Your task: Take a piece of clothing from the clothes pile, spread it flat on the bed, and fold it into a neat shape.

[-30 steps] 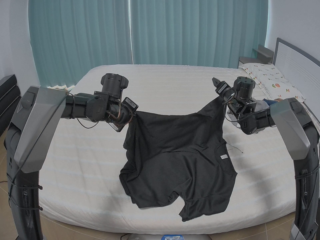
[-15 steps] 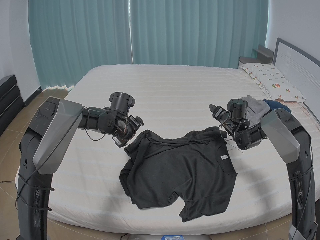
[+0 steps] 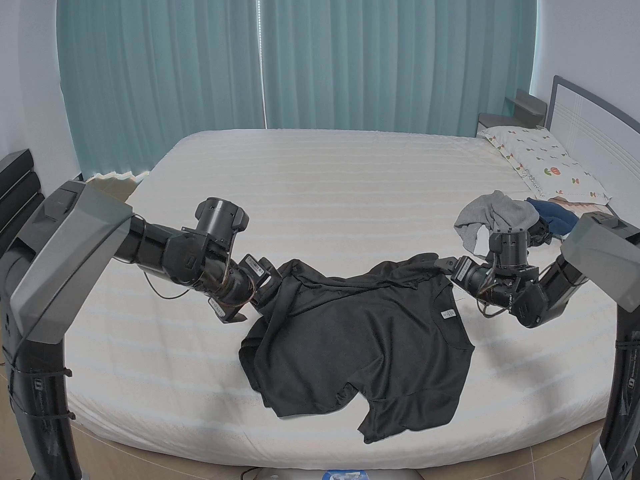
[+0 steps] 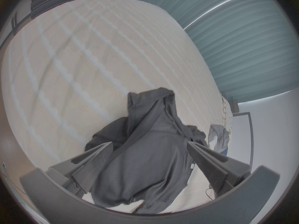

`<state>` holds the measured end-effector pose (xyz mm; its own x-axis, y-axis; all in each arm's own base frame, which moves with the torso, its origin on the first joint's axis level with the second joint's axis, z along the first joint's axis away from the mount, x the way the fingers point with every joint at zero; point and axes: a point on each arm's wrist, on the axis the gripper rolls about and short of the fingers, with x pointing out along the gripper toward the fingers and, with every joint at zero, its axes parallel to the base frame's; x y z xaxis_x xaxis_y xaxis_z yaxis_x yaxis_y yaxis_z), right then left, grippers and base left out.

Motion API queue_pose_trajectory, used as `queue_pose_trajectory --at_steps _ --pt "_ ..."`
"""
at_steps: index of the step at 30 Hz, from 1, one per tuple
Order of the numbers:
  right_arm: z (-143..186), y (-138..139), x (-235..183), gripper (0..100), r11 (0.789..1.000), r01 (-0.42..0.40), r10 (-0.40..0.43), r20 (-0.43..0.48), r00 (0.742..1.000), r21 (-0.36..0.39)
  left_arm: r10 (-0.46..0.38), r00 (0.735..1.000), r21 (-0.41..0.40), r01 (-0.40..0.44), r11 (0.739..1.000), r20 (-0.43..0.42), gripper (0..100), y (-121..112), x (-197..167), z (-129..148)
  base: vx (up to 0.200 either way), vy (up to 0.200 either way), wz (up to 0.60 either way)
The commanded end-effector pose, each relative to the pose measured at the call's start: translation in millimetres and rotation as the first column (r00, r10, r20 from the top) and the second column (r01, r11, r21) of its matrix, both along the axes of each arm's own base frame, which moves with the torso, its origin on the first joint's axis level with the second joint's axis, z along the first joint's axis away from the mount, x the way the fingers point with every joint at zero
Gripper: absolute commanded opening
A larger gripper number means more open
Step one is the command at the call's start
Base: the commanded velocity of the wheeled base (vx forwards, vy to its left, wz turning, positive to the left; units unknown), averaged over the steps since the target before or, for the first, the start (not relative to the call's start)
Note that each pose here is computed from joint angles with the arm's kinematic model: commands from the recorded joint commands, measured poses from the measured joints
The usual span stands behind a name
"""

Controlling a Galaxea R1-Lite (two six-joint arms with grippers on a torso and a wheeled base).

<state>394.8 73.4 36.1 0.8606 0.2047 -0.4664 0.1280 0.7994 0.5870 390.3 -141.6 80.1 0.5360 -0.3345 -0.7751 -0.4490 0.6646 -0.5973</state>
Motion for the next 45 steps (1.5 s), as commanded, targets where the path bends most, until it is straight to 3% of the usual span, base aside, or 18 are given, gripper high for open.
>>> queue_pose_trajectory --at_steps 1,6,11,18,24,36,45 --pt "16.8 -8.4 -60.0 100 0.994 -0.039 0.049 -0.092 0.995 0.106 -0.052 0.997 -0.061 0.055 0.997 0.052 100 14.2 -55.5 15.3 0.000 0.000 0.00" --pt "-0.8 -12.9 -83.7 100 0.986 -0.019 0.049 -0.179 0.983 0.164 -0.082 0.996 -0.058 0.083 0.995 0.020 100 10.4 -78.4 -8.5 0.000 0.000 0.00" --pt "-19.5 -18.6 -105.8 100 0.971 -0.064 0.108 -0.189 0.976 0.229 -0.089 0.996 -0.064 0.091 0.994 0.028 100 10.3 -88.9 -24.0 0.000 0.000 0.00" --pt "-44.8 -21.3 -126.0 100 0.969 -0.079 0.126 -0.195 0.973 0.232 -0.122 0.992 -0.040 0.122 0.992 -0.012 100 7.4 -105.4 -48.7 -0.086 0.000 0.00" --pt "-58.2 -17.8 -128.1 100 0.970 -0.086 0.138 -0.224 0.965 0.226 -0.122 0.992 -0.048 0.122 0.991 0.007 100 8.4 -107.5 -52.1 -0.200 0.000 0.00" --pt "-58.0 -18.4 -126.6 100 0.969 -0.081 0.134 -0.221 0.966 0.235 -0.084 0.996 -0.081 0.085 0.993 0.013 100 6.3 -102.9 -47.9 0.000 0.000 0.00" --pt "-56.8 -17.4 -125.9 100 0.968 -0.084 0.136 -0.214 0.967 0.235 -0.075 0.997 -0.090 0.076 0.993 0.012 100 5.7 -101.6 -47.3 0.000 -0.200 0.00"
